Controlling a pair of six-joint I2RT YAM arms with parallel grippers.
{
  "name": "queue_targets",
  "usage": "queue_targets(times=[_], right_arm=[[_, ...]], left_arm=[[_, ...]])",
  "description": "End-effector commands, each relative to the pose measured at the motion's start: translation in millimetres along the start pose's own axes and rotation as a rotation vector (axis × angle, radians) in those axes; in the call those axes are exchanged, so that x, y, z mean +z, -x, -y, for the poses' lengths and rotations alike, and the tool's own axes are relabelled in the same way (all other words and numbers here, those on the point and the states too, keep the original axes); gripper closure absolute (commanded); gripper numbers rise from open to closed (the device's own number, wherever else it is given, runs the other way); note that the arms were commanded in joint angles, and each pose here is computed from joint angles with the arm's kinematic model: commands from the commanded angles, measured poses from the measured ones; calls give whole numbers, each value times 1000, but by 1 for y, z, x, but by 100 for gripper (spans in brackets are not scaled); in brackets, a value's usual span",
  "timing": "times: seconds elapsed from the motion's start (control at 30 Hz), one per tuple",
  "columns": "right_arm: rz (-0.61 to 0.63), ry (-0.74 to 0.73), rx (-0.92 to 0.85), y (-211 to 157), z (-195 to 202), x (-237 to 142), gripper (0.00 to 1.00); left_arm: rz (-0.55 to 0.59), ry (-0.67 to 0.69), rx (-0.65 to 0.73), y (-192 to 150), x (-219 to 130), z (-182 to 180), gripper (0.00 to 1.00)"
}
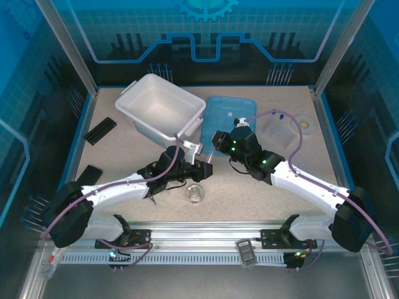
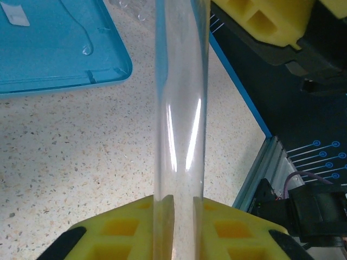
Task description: Organize the chemistry lab equipment
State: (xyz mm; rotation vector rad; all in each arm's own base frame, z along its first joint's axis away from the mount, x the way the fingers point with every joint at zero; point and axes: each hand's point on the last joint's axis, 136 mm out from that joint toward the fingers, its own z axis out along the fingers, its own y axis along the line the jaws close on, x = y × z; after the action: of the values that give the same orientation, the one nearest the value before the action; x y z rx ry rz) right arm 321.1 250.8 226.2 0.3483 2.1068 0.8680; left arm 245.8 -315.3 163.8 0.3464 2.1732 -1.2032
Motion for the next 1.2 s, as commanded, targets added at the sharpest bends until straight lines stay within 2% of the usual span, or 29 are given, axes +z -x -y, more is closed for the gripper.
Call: queue_targets(times=[0.0,0.17,0.27,0.37,0.53,0.63,0.83,1.0,1.17], right_arm=[[15,-8,12,-2,5,-4,80],[20,-8,8,0,4,-7,79],[20,-8,5,0,4,-7,79],[15,-7,-1,0,3,-8,77],[30,-12,-24,12,6,-19,53],[17,2,-60,27,3,-30,47],[-182,71,-149,44,1,-41,43],[-419,195,-189,28,-10,-40,41],[-566,264,-211,8,-11,-39,40]], left_arm=[[30,-5,46,14,-4,11,82],[27,-1,74,15,-6,12,89],[18,8,88,15,-7,13,100],[12,20,99,16,-7,12,100],[2,47,131,16,-10,9,100],[-12,69,168,15,-12,8,100],[-39,116,247,14,-16,1,100],[-70,181,330,11,-17,-8,100],[-83,234,410,10,-21,-13,100]])
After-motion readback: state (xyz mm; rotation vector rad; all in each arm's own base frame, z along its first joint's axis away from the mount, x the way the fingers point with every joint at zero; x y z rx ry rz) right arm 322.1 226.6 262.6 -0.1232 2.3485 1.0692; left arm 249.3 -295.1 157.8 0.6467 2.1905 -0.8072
